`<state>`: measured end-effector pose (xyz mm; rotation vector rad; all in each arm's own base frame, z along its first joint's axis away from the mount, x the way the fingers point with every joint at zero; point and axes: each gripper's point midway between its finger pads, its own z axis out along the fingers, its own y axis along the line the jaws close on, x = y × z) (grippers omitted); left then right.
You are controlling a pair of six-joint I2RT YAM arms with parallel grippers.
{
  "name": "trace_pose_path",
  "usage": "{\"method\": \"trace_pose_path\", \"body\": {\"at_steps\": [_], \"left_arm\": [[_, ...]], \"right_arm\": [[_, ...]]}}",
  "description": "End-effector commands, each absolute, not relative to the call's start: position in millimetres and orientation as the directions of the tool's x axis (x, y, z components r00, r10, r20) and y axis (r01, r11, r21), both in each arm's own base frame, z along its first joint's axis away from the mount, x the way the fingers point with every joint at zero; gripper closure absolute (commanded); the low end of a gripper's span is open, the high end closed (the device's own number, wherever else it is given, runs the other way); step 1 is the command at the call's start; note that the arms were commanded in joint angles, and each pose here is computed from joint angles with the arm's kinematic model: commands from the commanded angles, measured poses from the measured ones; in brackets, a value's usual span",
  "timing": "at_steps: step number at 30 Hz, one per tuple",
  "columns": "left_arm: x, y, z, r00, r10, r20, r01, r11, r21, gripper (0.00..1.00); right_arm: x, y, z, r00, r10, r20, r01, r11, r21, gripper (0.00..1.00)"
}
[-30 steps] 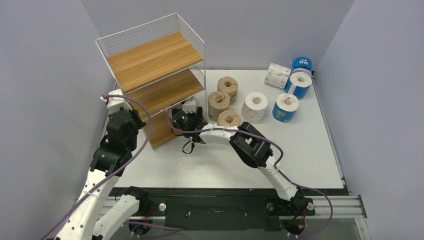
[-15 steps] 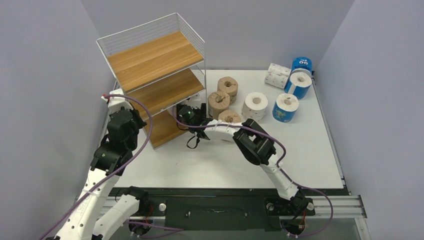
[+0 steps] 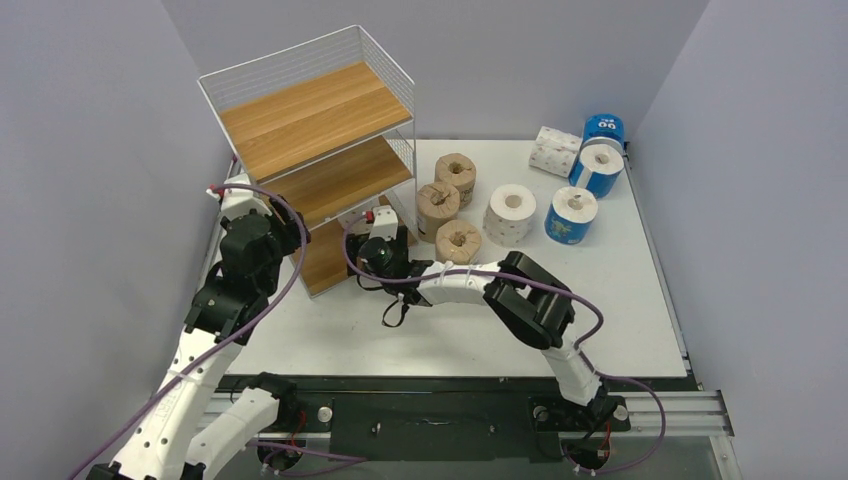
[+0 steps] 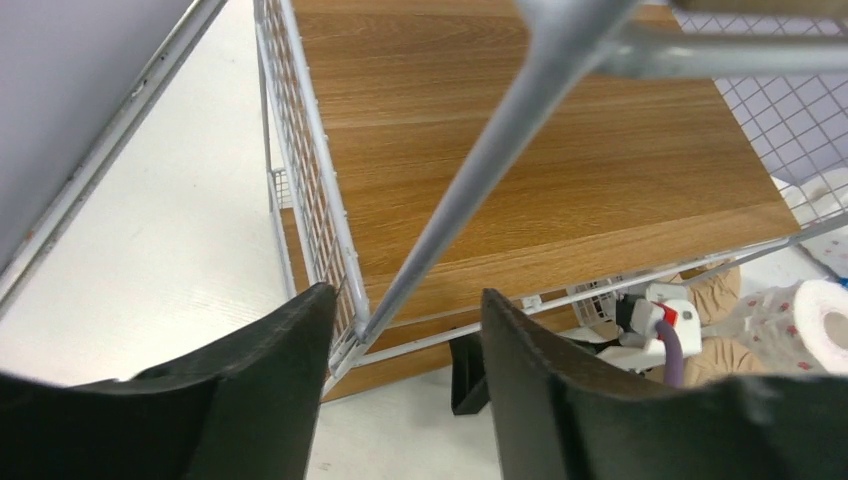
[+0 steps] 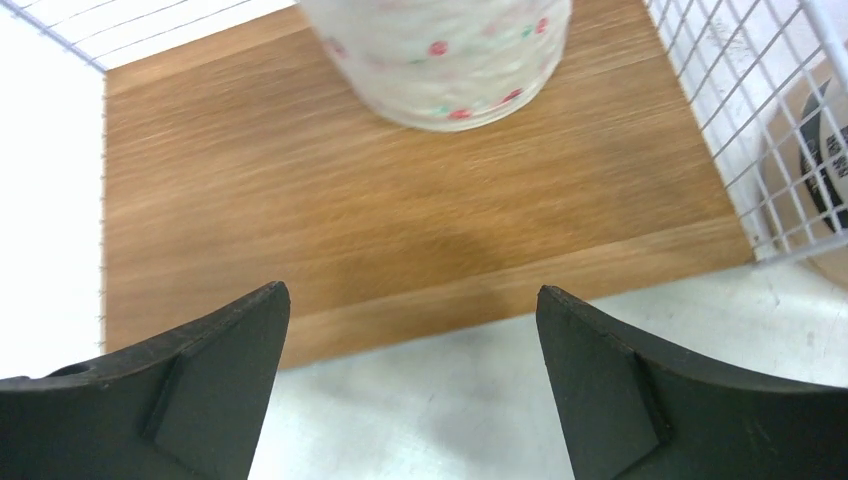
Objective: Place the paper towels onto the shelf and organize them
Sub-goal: Adjust the paper towel on the shelf.
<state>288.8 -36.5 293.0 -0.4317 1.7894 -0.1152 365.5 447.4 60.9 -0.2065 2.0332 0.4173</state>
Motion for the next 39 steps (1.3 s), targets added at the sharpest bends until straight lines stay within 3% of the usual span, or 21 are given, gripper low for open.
{"method": "trace_pose_path", "body": {"at_steps": [1,8,20,23,30,39], "left_arm": [[290,-55,319,-0.169,-0.393,-0.904,-0.131,0.918,-0.375,0.37],[275,-46,332,-0.15,-0.374,-0.915,-0.129,0.925,-0.357,0.01],[207,6,346,-0.121,-0.377,-0.918,-0.288,0.898,-0.331,0.04],[192,2,352,-0.139,-0.406,-0.903,-0.248,0.897,-0.365,0.04],[177,-34,324,-0.355,-0.394,-0.848,-0.117,0.918,-0.378,0.04],[172,-34,316,-0.344,-0.387,-0.855,-0.094,0.921,-0.379,0.04]], "right_arm": [[348,456,119,-0.42,0.101,-0.902,-0.369,0.889,0.272,0.11],[319,442,126,-0.442,0.059,-0.895,-0.404,0.878,0.257,0.11],[260,400,142,-0.473,-0.11,-0.874,-0.53,0.828,0.182,0.11],[244,380,158,-0.483,-0.145,-0.863,-0.563,0.807,0.18,0.12],[212,316,204,-0.465,-0.237,-0.853,-0.611,0.783,0.116,0.14],[188,228,271,-0.399,-0.211,-0.892,-0.574,0.816,0.064,0.12]]}}
